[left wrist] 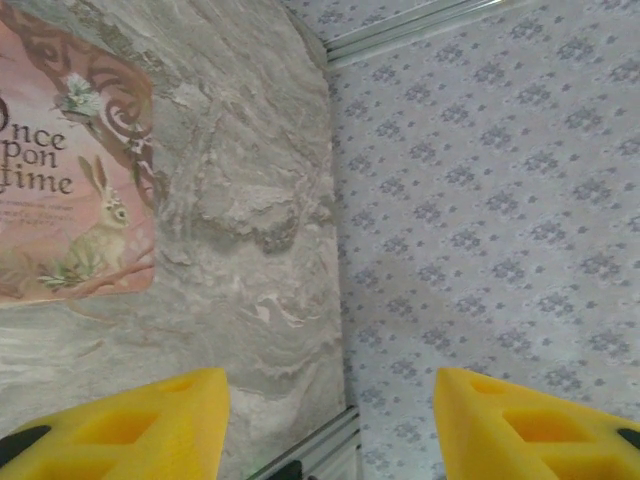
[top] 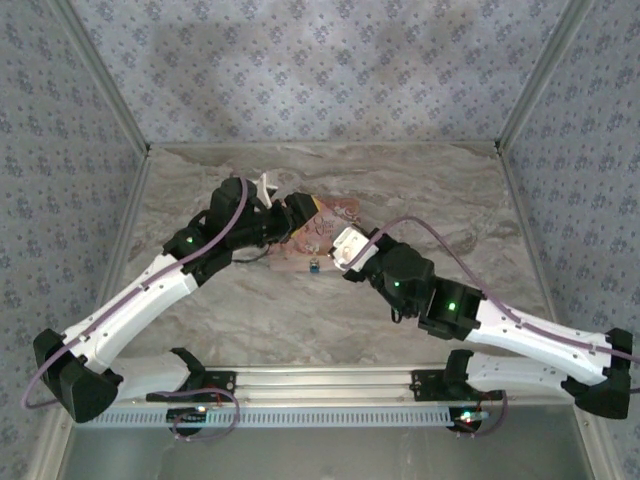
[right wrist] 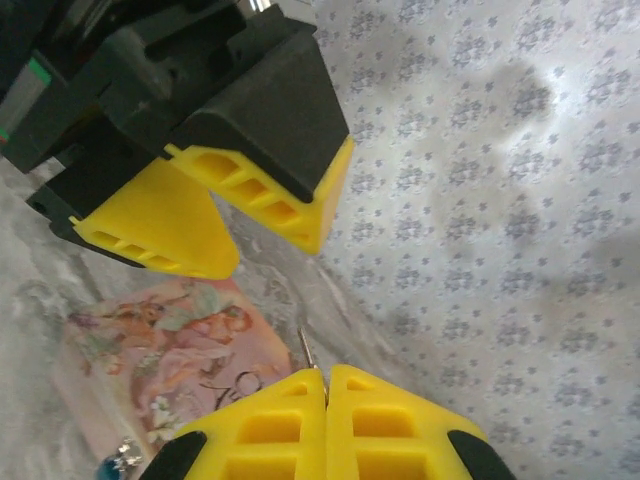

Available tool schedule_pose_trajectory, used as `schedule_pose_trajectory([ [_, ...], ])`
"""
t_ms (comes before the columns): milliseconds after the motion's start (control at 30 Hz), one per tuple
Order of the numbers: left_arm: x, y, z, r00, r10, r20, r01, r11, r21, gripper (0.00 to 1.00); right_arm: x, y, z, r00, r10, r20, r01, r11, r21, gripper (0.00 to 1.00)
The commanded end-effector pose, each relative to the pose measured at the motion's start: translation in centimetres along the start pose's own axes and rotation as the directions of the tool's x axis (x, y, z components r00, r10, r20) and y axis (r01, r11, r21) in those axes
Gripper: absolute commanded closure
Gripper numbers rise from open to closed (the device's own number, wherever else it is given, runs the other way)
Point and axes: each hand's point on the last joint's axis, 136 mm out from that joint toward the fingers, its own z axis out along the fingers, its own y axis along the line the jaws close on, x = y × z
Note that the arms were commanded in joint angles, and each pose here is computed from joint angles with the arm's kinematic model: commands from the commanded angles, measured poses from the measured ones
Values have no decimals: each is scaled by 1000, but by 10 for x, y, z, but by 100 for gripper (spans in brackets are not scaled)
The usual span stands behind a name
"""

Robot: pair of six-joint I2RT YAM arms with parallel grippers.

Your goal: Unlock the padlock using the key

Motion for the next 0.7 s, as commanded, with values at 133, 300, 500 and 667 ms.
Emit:
schedule_pose_trajectory([
  [133, 8, -34, 3, 995, -77, -57, 84, 988, 131, 44, -16, -12, 3, 997, -67, 34, 63, 992, 110, 100],
  [300, 16, -40, 8, 992, -87, -87, 99, 984, 146, 49, -15, -8, 8, 996, -83, 30, 79, 991, 110, 100],
  [500, 22, -46, 12, 989, -99, -112, 117, 978, 174, 57, -11, -5, 12, 994, -111, 12, 109, 988, 113, 100],
  [667, 22, -47, 12, 989, -99, -113, 118, 977, 177, 64, -7, -4, 12, 991, -133, 0, 132, 984, 122, 100],
])
